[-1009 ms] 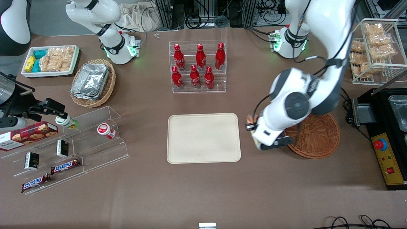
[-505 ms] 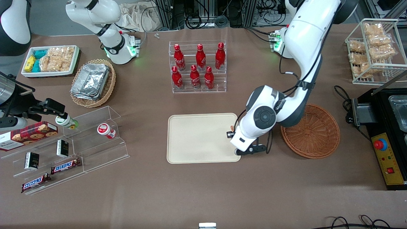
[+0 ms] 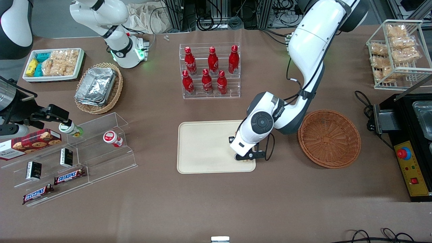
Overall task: Place sandwich from basket to tray
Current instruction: 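Carry the sandwich over the beige tray and lower it onto it, then open the left gripper to release the sandwich on the tray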
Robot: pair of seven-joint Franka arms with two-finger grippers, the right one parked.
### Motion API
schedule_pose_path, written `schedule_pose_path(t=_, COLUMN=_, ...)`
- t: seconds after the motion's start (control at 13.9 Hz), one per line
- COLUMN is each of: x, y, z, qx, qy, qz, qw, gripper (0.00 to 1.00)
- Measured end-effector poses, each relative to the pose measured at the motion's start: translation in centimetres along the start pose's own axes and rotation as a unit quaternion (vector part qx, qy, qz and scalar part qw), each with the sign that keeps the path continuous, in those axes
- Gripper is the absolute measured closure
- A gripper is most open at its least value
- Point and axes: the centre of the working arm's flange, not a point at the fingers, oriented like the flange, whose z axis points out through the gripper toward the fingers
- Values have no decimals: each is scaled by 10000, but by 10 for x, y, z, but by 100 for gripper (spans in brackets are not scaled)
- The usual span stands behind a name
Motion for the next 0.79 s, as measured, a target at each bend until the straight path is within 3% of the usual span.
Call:
schedule_pose_path(t=0.36, x=5, y=-4, z=1, qx=4, qy=18, qz=-43, qw=10000, gripper=30)
schedule_pose_path(t=0.58, x=19, y=-15, z=-32, qx=-22, qy=110, qz=-152, qw=9998, gripper=1)
schedule_pose_path(t=0.79, x=35, y=-58, z=-120, qx=67, qy=78, qz=-430, qw=9990, gripper=0)
